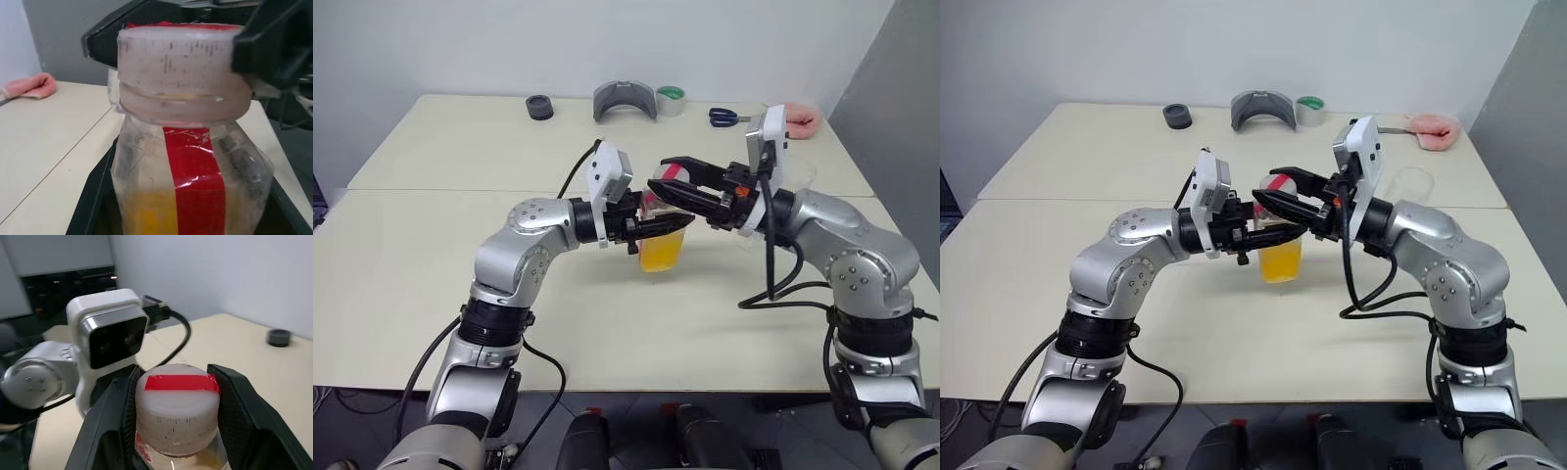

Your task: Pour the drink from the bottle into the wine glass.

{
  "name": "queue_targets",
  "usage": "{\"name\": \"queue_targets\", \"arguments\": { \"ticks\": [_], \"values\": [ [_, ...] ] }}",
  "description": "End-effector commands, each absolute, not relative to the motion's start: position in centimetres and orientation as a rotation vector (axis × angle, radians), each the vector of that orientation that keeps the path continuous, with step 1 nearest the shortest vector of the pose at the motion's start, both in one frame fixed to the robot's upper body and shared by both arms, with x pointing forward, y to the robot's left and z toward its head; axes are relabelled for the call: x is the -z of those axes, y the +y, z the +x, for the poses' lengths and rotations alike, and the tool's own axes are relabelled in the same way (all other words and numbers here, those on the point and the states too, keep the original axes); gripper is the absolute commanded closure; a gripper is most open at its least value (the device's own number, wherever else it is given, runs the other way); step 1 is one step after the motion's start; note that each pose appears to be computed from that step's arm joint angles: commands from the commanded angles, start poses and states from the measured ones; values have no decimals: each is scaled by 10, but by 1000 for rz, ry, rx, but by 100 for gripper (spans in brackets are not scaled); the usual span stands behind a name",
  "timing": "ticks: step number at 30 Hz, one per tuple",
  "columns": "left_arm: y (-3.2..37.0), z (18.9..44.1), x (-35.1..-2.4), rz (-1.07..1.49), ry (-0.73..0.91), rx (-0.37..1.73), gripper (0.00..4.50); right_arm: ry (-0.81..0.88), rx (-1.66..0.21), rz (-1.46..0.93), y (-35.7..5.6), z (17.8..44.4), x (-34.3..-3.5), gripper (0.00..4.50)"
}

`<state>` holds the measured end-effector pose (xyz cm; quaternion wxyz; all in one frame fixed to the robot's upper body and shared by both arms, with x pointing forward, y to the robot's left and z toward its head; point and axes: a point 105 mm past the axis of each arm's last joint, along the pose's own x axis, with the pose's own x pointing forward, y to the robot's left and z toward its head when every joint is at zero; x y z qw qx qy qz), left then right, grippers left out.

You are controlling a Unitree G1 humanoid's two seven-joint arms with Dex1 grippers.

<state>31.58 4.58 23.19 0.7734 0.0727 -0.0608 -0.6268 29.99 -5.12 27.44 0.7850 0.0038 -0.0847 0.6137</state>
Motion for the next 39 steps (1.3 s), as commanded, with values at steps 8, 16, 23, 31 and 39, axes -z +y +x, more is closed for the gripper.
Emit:
{"name": "queue_targets", "arguments": {
  "ticks": [8,16,23,31,39],
  "values": [
    [47,304,-248,195,-191,1375,263,-262,-1712,-169,-33,310,-281,227],
    [52,307,-246,183,-193,1333,263,-198,-1626,-154,-68,301,-283,2],
    [48,309,-244,170,-198,1342,263,-185,-1508,-130,-79,291,-288,2],
    [46,311,-244,162,-202,1350,263,-246,-1319,-172,-78,294,-292,2],
    [45,312,-245,164,-201,1354,263,-292,-1260,-128,-60,293,-293,2]
  ]
}}
